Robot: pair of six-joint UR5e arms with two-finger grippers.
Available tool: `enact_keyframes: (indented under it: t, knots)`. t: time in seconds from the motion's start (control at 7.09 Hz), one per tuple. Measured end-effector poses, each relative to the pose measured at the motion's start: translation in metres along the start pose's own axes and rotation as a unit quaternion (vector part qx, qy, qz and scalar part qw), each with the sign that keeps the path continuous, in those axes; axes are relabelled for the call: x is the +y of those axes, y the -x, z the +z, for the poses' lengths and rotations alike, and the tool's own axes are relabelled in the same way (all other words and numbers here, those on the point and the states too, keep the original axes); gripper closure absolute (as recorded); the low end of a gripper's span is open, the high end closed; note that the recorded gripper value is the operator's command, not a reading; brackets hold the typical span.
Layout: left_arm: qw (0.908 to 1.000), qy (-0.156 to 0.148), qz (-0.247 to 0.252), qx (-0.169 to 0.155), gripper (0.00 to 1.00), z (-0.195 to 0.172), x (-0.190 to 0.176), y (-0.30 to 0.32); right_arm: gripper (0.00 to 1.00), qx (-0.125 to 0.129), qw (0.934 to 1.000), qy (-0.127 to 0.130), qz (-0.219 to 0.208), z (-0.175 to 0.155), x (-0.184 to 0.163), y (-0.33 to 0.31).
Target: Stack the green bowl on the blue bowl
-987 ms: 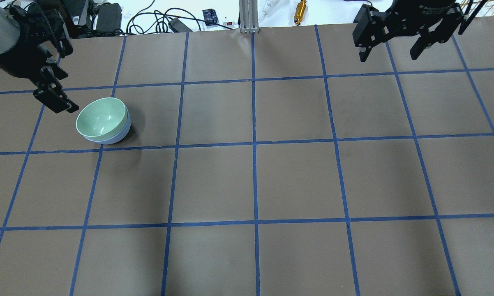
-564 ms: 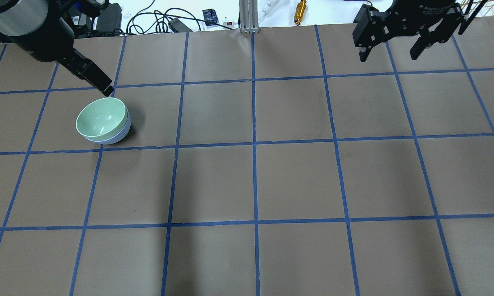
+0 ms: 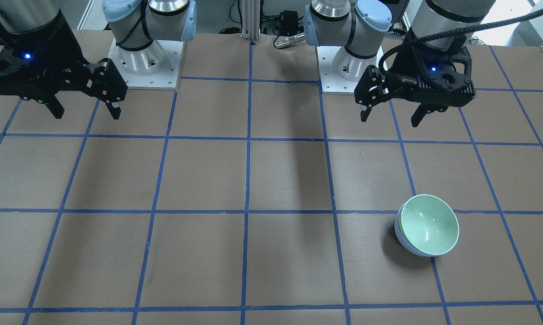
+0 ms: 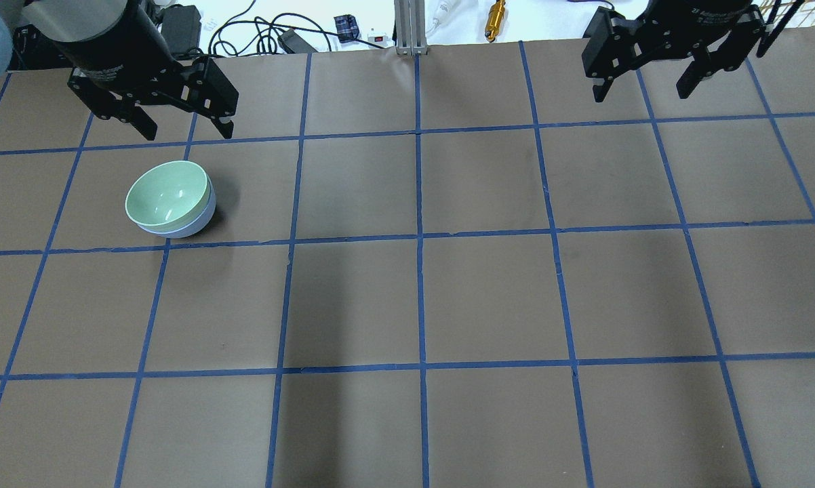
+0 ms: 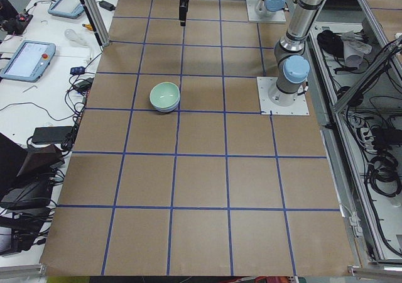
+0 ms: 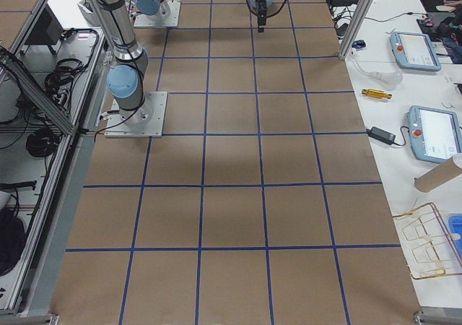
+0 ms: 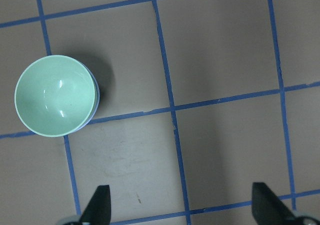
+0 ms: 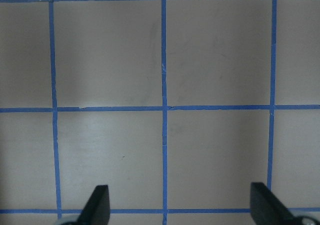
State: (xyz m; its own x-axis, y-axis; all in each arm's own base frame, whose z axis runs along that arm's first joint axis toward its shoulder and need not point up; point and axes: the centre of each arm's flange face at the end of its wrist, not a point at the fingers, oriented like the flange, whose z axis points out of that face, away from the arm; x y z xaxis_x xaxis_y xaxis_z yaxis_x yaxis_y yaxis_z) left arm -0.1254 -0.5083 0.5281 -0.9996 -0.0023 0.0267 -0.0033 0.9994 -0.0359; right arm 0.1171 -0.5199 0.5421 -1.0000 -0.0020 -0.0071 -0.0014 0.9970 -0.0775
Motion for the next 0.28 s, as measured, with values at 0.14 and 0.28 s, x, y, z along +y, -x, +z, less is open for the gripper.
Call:
enact_keyframes:
  t: [0.14,0.28]
  knots:
    - [0.9997,0.01,-0.02,0.0,0.0,-0.0014,0.0011,-0.0024,0.0,0.0,1.0,0.0,0.0,0.0,0.0,0.0]
    - [0.9995,0.014,-0.027,0.001,0.0,-0.0018,0.0015,-0.0035,0.0,0.0,1.0,0.0,0.0,0.0001,-0.0001,0.0]
